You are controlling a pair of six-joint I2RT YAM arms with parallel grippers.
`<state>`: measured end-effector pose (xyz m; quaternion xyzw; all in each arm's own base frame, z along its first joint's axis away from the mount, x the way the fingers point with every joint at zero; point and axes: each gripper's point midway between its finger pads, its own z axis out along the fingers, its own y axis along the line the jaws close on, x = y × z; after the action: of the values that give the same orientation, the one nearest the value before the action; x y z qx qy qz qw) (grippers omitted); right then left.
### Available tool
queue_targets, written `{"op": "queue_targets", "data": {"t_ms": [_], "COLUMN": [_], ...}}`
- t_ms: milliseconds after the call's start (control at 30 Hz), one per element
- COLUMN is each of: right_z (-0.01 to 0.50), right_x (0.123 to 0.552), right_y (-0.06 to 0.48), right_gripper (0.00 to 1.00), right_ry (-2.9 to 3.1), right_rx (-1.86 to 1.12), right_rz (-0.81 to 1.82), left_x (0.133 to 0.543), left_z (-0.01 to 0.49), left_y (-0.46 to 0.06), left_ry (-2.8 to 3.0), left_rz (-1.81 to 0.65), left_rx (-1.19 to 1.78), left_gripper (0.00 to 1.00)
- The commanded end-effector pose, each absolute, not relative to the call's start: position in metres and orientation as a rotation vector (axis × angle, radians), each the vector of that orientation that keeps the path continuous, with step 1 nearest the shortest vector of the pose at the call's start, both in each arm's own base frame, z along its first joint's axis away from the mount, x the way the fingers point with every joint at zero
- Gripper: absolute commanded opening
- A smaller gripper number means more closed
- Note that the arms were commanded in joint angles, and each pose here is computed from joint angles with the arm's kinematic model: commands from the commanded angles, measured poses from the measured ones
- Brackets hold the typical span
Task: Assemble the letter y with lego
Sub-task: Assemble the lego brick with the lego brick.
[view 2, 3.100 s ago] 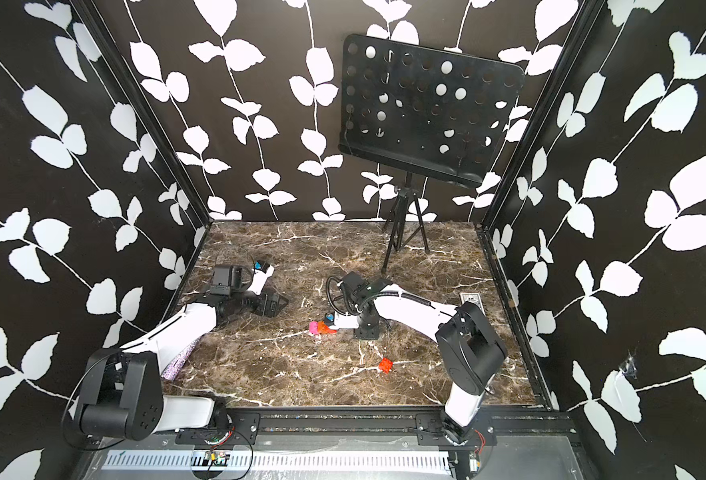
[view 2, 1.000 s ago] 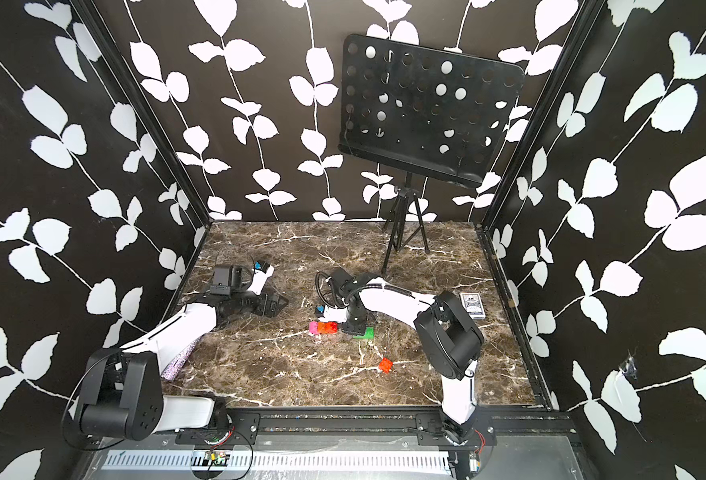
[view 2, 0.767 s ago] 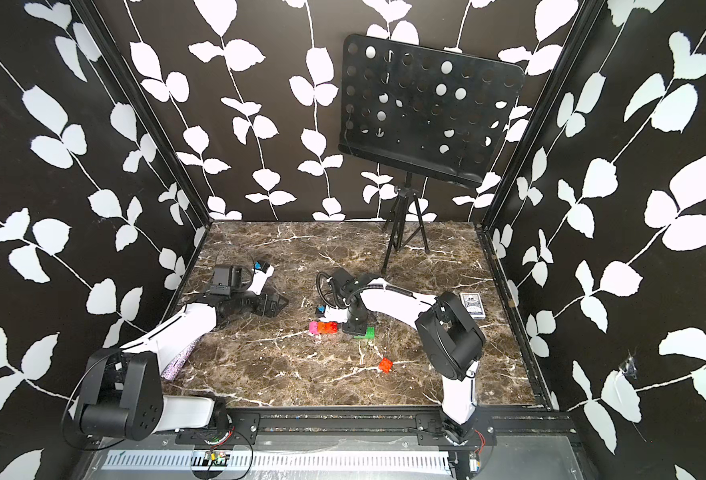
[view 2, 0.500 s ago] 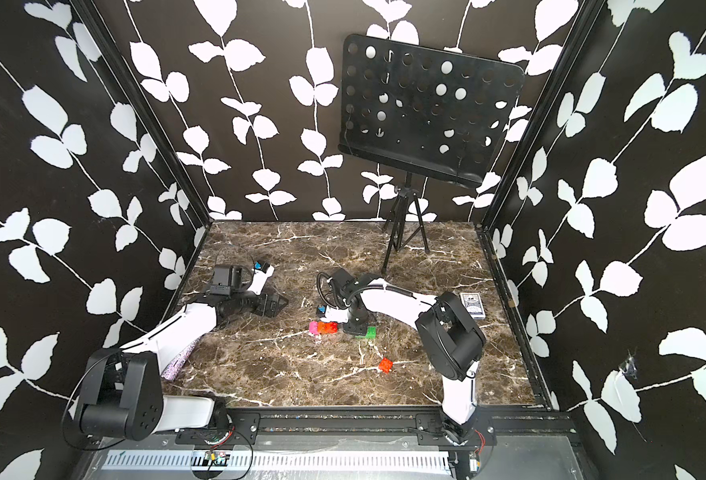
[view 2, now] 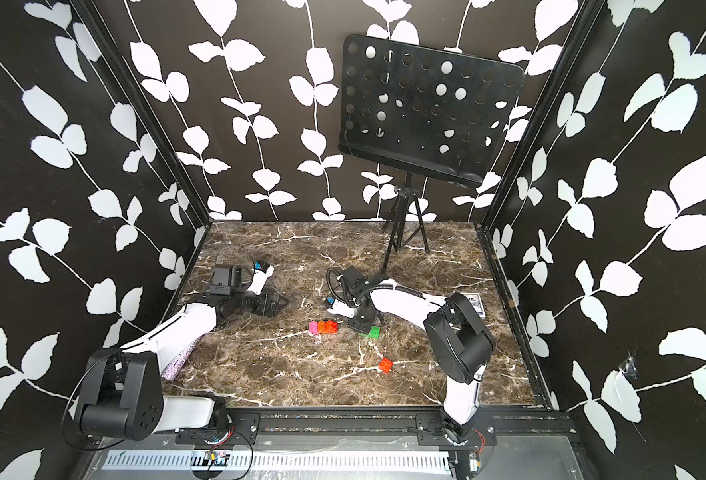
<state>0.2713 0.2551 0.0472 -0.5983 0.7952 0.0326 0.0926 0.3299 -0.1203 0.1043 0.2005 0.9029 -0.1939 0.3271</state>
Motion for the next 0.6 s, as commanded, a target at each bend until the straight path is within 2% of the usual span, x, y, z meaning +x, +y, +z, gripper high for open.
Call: {"op": "queue_targets", "data": {"t_ms": [0,133,400,567], "right_z": [0.001,0.01,0.034,0.034], "right_x": [0.242,0.252,0.297,0.3], "right_y": [0.207,0.225,0.249,0.244], "right_gripper": [0.15,0.16,0.17,0.16], "right_ry": [2.57,2.548,2.584,2.717], "right_rx": [-1.909,-1.817,-1.481,-1.253], "right_rz": [-0.042,0.02,-0.038,-0.067], "left_x": [0.329,0.329,0.33,0.33], "left_z": [0.114,0.113,0.114,0.114], "left_y": [-0.119,-0.119,-0.119,-0.118], "left_ry": [2.339,2.339,2.338,2.338], "left_rz": [-0.503,-0.501,-0.502,-0.498], "left_rx": [0.536,0.537,0.53,0.532], "left_gripper": [0.93,0.93,0.93,0.93]}}
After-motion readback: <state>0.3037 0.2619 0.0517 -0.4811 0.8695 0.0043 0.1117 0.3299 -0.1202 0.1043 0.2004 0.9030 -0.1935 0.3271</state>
